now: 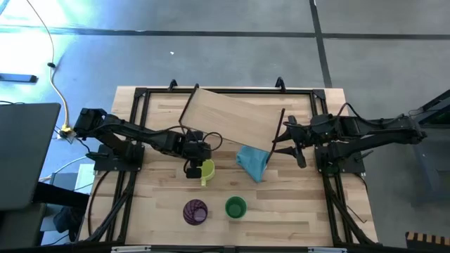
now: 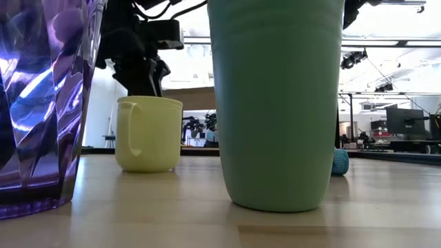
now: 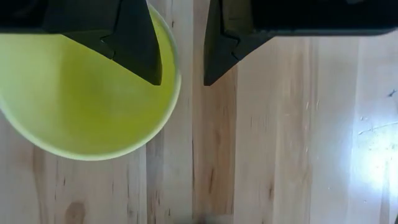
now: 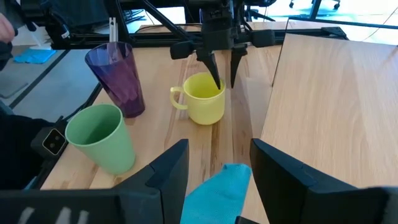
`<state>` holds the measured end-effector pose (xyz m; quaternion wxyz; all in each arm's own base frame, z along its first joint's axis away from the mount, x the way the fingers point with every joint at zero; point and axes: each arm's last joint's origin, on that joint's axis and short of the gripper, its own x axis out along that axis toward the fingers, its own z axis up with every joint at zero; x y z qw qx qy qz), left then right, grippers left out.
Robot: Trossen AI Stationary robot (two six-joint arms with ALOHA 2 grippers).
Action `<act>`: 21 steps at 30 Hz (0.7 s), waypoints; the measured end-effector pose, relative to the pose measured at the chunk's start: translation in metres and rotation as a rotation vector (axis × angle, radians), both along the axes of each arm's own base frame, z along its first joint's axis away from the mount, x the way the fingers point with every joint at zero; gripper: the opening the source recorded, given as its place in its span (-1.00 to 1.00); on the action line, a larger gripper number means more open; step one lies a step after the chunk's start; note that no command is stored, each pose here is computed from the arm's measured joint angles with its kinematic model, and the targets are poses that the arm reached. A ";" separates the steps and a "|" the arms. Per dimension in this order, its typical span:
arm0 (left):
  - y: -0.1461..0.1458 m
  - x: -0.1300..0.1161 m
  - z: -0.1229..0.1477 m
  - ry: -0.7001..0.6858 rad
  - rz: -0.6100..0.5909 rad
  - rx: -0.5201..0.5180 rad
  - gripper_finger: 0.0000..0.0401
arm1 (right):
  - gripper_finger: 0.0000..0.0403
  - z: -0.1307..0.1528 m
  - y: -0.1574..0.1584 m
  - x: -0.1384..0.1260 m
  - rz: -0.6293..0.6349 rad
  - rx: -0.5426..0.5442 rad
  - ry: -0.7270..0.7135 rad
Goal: Stack small to large cups/mugs on shelf
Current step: Put the yellow mug on the shelf
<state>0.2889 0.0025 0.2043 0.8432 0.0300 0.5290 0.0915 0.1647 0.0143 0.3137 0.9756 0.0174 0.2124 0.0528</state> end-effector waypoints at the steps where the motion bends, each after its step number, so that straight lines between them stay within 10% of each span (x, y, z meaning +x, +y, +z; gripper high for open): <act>1: 0.000 0.000 0.000 -0.002 0.000 0.000 -0.52 | -0.19 0.000 0.000 0.000 0.000 0.000 0.000; 8: -0.001 0.000 0.000 0.004 -0.017 -0.010 -0.95 | -0.19 0.000 0.000 0.000 0.000 0.000 0.000; 21: -0.002 0.002 0.011 0.011 -0.054 -0.025 -0.99 | -0.19 -0.001 0.000 0.000 0.000 0.000 0.006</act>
